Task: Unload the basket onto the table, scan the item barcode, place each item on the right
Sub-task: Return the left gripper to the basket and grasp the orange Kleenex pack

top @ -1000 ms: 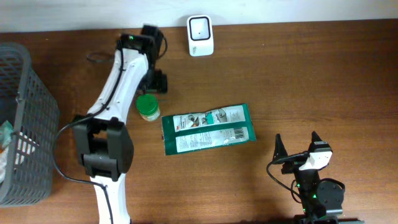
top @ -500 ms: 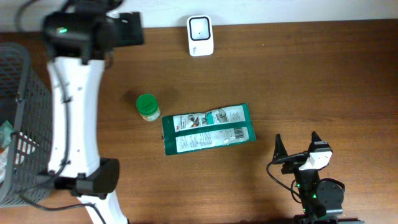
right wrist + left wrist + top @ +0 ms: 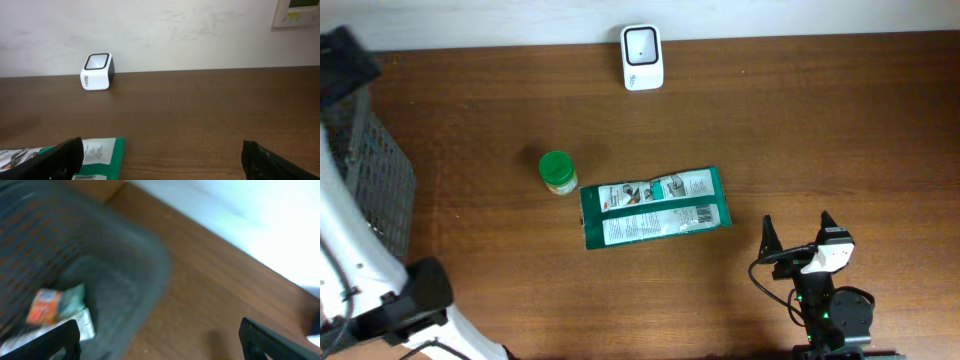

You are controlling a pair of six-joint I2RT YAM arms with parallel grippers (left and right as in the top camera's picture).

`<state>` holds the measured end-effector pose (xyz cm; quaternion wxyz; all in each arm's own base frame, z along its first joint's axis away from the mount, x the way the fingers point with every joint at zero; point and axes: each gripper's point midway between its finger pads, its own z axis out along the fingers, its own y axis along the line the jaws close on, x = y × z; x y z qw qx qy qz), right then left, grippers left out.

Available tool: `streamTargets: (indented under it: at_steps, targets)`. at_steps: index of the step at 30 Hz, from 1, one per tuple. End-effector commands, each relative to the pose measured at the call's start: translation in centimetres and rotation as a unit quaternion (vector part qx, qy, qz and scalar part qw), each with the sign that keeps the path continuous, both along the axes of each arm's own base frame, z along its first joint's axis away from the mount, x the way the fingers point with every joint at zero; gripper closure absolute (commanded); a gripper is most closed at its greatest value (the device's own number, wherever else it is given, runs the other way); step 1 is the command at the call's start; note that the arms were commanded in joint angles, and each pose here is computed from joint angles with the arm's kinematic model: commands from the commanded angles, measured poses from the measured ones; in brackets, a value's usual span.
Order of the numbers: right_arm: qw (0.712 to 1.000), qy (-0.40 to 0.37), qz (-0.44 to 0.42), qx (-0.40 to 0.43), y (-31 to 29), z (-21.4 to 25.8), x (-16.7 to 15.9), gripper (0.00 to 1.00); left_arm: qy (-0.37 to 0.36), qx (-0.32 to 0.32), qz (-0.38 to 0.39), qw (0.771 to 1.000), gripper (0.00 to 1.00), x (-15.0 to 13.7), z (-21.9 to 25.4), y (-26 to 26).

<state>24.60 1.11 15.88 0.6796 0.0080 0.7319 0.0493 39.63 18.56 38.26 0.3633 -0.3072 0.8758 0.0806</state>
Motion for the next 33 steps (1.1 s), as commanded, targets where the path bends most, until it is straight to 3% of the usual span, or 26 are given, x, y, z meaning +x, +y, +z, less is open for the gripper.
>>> streamTargets:
  at_steps: [1, 5, 11, 22, 26, 27, 32, 33]
  targets:
    - [1.000, 0.001, 0.000, 0.003, 0.0, -0.2, 0.0, 0.02, -0.017, -0.023, 0.074, 0.997, 0.01, -3.4, 0.8, 3.7]
    - [1.000, 0.001, 0.000, 0.003, 0.0, -0.2, 0.0, 0.02, -0.003, -0.030, 0.125, 0.992, 0.00, -5.7, -0.3, 7.4]
    - [1.000, 0.001, 0.000, 0.003, 0.0, -0.2, 0.0, 0.02, 0.083, -0.076, 0.169, 0.979, 0.01, -7.7, -6.5, 10.7]
    - [1.000, 0.001, 0.000, 0.003, 0.0, -0.2, 0.0, 0.02, 0.229, -0.052, 0.086, 0.968, 0.15, -7.5, -20.5, 14.2]
    - [1.000, 0.001, 0.000, 0.003, 0.0, -0.2, 0.0, 0.02, 0.243, 0.009, 0.059, 0.968, 0.16, -7.0, -21.9, 16.4]
    - [1.000, 0.001, 0.000, 0.003, 0.0, -0.2, 0.0, 0.02, 0.243, 0.019, 0.050, 0.968, 0.23, -6.7, -22.3, 16.9]
    - [1.000, 0.001, 0.000, 0.003, 0.0, -0.2, 0.0, 0.02, 0.262, 0.029, 0.051, 0.963, 0.30, -7.2, -24.7, 19.3]
    - [1.000, 0.001, 0.000, 0.003, 0.0, -0.2, 0.0, 0.02, 0.271, 0.029, 0.061, 0.960, 0.35, -7.8, -25.2, 19.9]
